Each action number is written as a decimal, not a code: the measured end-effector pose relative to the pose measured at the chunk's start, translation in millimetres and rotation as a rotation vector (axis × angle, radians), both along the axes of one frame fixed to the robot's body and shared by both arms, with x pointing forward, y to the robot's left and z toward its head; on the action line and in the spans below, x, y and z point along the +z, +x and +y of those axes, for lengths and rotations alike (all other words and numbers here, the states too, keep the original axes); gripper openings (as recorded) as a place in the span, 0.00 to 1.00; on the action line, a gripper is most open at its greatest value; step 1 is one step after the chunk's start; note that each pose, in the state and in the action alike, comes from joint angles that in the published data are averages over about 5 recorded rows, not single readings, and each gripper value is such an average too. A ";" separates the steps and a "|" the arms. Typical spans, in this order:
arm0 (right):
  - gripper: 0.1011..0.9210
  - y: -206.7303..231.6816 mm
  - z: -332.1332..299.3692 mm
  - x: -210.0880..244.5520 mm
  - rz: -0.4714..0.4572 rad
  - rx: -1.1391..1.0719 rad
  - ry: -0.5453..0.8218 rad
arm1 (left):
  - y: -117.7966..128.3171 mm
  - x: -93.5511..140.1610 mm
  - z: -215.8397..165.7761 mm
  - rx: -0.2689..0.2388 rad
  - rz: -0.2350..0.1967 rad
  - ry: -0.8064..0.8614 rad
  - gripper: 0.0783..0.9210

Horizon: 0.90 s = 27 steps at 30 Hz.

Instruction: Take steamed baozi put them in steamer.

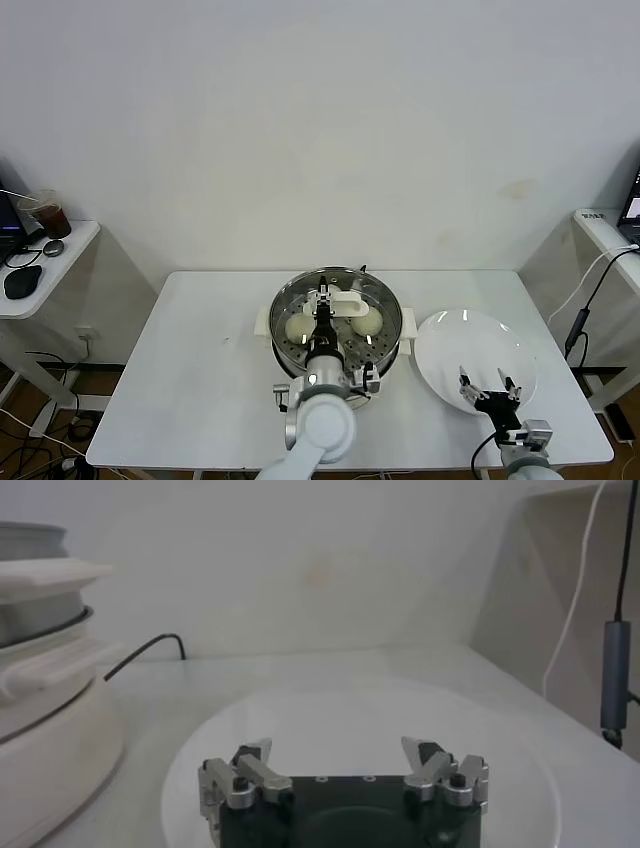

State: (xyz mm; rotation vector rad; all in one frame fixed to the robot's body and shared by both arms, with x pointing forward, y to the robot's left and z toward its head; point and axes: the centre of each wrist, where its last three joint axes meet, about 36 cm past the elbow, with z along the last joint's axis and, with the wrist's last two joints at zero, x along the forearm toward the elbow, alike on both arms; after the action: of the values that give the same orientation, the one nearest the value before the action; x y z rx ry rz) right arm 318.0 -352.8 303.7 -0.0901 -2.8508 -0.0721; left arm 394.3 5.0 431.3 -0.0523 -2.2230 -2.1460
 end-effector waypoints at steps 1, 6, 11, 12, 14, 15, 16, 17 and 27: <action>0.88 0.0 0.1 -0.1 0.000 0.000 0.000 | -1.6 1.0 0.6 -0.003 -0.001 -0.001 0.48; 0.88 0.0 0.3 -0.7 0.002 0.000 0.000 | -11.8 5.6 4.9 -0.018 -0.001 -0.007 0.65; 0.88 -0.1 0.4 -1.0 0.003 0.001 -0.001 | -22.8 10.0 11.2 -0.024 0.004 -0.022 0.82; 0.88 -0.2 0.6 -1.1 0.003 0.001 -0.001 | -24.8 10.8 12.5 -0.025 0.006 -0.026 0.84; 0.88 -0.4 1.1 -1.4 0.004 0.002 -0.001 | -29.2 12.3 14.6 -0.028 0.011 -0.035 0.87; 0.88 -0.4 1.4 -1.5 0.005 0.003 -0.001 | -31.5 13.1 15.4 -0.031 0.015 -0.040 0.88; 0.88 -0.4 1.7 -1.6 0.005 0.003 -0.001 | -33.8 14.0 16.2 -0.034 0.018 -0.044 0.88; 0.88 -0.3 2.0 -1.6 0.005 0.004 -0.001 | -36.1 15.0 16.8 -0.037 0.021 -0.049 0.88; 0.88 -1.7 4.9 -0.1 0.000 0.013 -0.002 | -53.0 27.4 31.0 -0.034 0.014 -0.084 0.88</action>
State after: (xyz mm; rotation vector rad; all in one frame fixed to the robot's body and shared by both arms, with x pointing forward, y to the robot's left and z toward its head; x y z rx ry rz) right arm 316.3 -347.9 303.6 -0.0716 -2.8510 -0.0670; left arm 341.3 35.9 458.7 -0.1085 -2.3200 -2.0612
